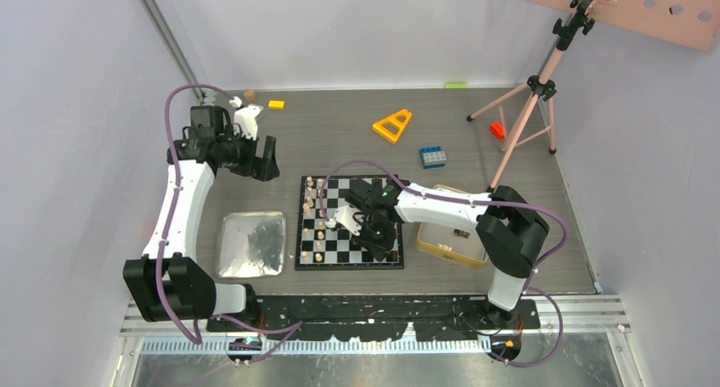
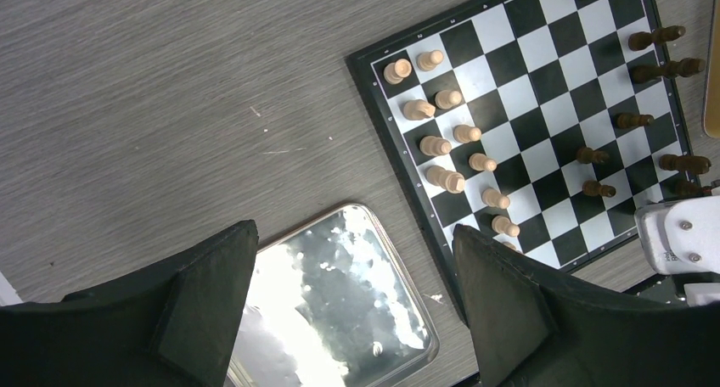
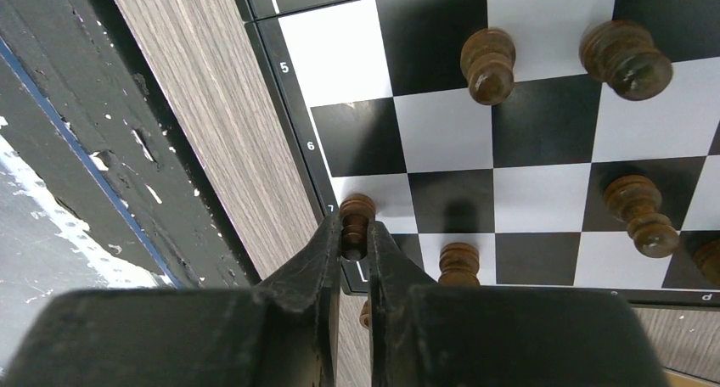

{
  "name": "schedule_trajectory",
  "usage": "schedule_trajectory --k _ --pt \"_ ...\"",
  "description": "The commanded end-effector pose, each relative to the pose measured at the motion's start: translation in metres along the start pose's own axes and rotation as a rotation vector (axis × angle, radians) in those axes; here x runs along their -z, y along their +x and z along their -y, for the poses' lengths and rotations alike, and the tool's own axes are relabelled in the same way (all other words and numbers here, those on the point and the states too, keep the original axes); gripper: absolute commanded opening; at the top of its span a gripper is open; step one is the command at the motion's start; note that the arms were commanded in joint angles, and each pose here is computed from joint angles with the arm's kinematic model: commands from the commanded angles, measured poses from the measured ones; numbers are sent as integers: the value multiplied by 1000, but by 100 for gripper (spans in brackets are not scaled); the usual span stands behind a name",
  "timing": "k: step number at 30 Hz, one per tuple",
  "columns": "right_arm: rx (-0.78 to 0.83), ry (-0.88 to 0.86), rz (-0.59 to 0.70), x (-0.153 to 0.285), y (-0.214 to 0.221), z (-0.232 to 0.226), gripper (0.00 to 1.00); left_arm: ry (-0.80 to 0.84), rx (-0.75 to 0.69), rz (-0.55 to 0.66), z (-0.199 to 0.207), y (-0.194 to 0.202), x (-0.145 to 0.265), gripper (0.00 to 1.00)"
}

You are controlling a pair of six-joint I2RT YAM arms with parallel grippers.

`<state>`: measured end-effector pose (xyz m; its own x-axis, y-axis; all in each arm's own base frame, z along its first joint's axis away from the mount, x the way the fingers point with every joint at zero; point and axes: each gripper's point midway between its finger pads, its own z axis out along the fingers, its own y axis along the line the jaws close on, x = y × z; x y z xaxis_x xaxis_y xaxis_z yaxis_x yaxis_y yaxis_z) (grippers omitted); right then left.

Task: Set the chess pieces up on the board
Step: Move the chess piece to the chessboard.

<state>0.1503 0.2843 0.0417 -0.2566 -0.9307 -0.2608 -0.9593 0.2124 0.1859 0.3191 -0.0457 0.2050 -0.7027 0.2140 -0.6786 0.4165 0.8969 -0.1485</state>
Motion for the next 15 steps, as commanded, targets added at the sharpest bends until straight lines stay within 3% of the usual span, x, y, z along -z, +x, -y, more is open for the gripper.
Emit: schedule_trajectory --k 1,2,4,8,15 --pt "38 38 47 10 -10 3 22 9 0 34 2 -5 2 88" --pt "38 45 52 11 -11 4 32 8 -1 33 2 -5 2 88" --pt "41 61 75 17 -18 6 44 8 0 33 2 -5 2 88" --pt "44 85 137 31 -40 11 57 6 -5 34 1 -6 2 88" --pt "30 96 198 31 -75 22 60 0 -13 30 1 -3 3 88"
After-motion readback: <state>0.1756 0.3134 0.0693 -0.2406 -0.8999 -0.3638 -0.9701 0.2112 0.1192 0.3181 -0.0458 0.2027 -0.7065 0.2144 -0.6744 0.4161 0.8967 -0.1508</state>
